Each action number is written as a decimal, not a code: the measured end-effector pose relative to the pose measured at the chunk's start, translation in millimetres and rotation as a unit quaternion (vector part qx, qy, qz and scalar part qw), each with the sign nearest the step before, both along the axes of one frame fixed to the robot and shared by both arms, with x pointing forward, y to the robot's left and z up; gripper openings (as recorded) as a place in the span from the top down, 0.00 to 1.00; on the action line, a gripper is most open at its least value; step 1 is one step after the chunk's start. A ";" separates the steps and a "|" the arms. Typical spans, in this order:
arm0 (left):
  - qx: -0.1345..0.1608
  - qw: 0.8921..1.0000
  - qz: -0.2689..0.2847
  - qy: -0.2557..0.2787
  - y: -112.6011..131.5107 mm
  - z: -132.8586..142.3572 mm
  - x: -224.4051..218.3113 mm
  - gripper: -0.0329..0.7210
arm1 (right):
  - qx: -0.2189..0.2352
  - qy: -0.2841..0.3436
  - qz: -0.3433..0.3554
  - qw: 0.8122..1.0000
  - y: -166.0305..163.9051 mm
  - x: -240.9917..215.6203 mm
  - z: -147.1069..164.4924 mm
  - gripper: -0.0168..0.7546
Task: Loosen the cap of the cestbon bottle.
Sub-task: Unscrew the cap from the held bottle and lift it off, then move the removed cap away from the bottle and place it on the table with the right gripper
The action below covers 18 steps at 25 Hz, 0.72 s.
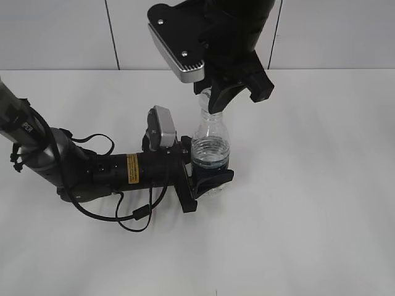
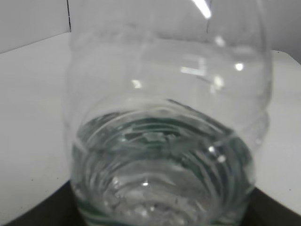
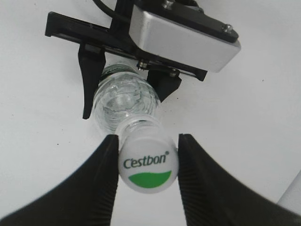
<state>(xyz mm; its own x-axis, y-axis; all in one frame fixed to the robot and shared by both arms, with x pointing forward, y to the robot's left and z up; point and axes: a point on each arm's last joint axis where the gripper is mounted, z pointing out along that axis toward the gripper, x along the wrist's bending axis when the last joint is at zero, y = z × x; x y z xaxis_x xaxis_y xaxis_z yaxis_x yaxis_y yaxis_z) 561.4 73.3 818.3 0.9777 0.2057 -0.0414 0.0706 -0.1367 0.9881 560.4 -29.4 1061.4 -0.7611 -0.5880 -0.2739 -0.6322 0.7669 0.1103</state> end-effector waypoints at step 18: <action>-0.002 1.000 0.005 0.001 -0.1 0.3 0.7 0.42 | 0.139 0.107 -0.457 0.872 -14.5 -23.2 57.7 0.60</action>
